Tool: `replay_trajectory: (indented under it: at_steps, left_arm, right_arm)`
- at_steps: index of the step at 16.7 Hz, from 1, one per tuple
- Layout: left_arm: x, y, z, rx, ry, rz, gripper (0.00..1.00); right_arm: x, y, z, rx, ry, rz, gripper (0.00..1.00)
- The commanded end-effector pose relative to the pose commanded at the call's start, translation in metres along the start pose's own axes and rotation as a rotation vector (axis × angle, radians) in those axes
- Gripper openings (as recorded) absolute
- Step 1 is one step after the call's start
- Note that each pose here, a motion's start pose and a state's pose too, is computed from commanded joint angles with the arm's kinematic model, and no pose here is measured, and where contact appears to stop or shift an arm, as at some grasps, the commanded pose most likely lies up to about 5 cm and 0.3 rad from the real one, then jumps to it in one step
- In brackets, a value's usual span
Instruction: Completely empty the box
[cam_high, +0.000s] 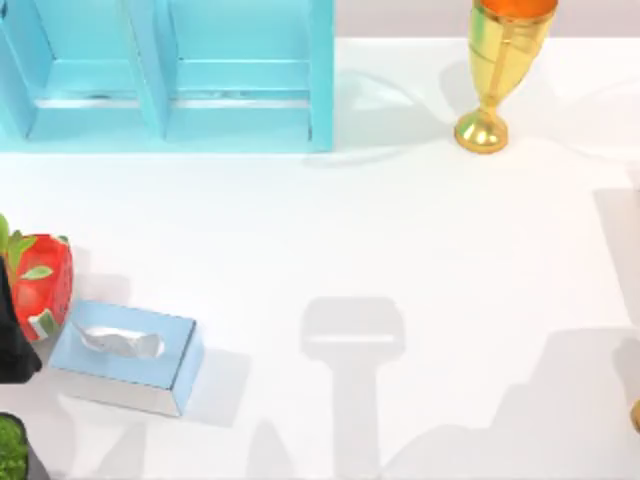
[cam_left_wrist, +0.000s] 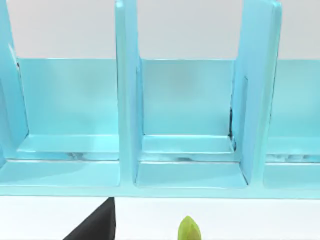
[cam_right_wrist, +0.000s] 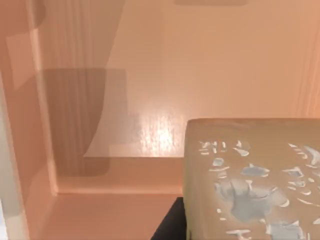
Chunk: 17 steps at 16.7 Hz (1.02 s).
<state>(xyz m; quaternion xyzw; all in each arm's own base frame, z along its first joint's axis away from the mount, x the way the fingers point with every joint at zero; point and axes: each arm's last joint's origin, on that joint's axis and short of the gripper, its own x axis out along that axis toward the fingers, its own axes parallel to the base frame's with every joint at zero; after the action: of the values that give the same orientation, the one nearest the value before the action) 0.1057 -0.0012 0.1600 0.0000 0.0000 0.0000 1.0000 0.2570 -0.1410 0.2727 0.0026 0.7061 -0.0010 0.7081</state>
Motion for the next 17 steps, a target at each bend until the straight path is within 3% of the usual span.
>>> replay_trajectory:
  at_steps: [6, 9, 14, 17]
  left_arm:
    - [0.000, 0.000, 0.000, 0.000, 0.000, 0.000, 1.00]
    - [0.000, 0.000, 0.000, 0.000, 0.000, 0.000, 1.00]
    - [0.000, 0.000, 0.000, 0.000, 0.000, 0.000, 1.00]
    - [0.000, 0.000, 0.000, 0.000, 0.000, 0.000, 1.00]
  right_arm:
    - [0.002, 0.003, 0.004, 0.000, 0.002, 0.000, 0.00]
    - [0.007, 0.026, 0.024, -0.003, -0.008, -0.014, 0.00]
    - [0.032, 0.123, 0.067, -0.039, -0.010, -0.011, 0.00]
    - [0.059, 0.188, 0.075, -0.058, 0.019, -0.005, 0.00]
